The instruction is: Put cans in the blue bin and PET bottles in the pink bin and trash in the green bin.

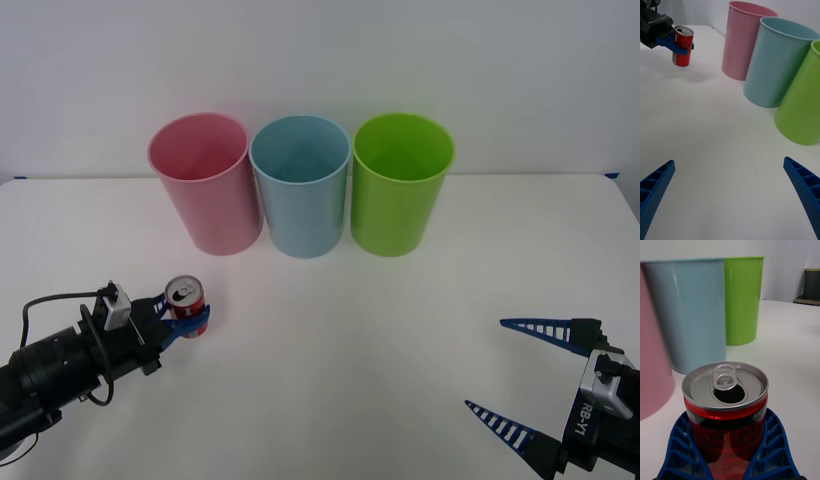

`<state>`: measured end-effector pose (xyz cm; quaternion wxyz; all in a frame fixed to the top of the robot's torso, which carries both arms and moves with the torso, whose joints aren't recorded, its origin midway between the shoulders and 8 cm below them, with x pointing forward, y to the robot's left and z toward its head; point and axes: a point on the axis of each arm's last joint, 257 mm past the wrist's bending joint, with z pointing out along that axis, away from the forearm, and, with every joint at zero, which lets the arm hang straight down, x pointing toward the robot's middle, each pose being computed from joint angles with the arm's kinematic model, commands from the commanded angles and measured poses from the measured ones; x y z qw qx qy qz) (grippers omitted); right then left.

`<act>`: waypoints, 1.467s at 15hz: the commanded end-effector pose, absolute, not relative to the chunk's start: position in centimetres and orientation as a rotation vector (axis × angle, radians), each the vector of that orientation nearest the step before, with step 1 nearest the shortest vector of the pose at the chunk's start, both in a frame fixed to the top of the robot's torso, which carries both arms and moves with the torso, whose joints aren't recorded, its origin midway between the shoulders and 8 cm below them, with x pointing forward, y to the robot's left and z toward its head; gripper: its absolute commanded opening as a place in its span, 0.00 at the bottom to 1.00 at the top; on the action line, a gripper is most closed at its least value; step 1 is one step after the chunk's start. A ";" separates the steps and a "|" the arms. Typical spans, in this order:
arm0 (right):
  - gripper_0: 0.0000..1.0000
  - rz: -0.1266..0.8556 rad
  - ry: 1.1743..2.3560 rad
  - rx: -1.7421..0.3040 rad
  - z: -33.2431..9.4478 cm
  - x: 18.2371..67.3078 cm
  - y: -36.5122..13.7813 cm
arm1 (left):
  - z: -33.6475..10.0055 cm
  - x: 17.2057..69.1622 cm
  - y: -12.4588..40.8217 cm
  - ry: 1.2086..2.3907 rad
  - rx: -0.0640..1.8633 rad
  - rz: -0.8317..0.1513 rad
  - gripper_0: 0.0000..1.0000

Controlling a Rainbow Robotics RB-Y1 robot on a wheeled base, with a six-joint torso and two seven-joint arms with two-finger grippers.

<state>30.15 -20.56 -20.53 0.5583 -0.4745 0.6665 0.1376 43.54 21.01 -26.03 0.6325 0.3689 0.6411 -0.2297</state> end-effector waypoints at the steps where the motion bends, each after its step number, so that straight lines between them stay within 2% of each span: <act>1: 1.00 0.325 1.572 -1.119 -20.5 30.1 -20.6 | -24.1 43.3 21.1 1.472 0.800 -0.542 0.01; 5: 1.00 0.325 1.572 -1.119 -20.5 30.1 -20.6 | -21.3 41.4 20.5 1.482 0.773 -0.593 0.00; 9: 1.00 0.325 1.572 -1.119 -20.5 30.1 -20.6 | -17.5 41.6 19.8 1.460 0.741 -0.571 0.00; 12: 1.00 0.325 1.572 -1.119 -20.5 30.1 -20.6 | -14.6 42.3 18.9 1.443 0.702 -0.591 0.00; 14: 1.00 0.325 1.572 -1.119 -20.5 30.1 -20.6 | -12.3 42.7 18.0 1.415 0.673 -0.626 0.00; 22: 1.00 0.325 1.572 -1.119 -20.5 30.1 -20.6 | -3.9 45.1 16.2 1.263 0.644 -0.668 0.00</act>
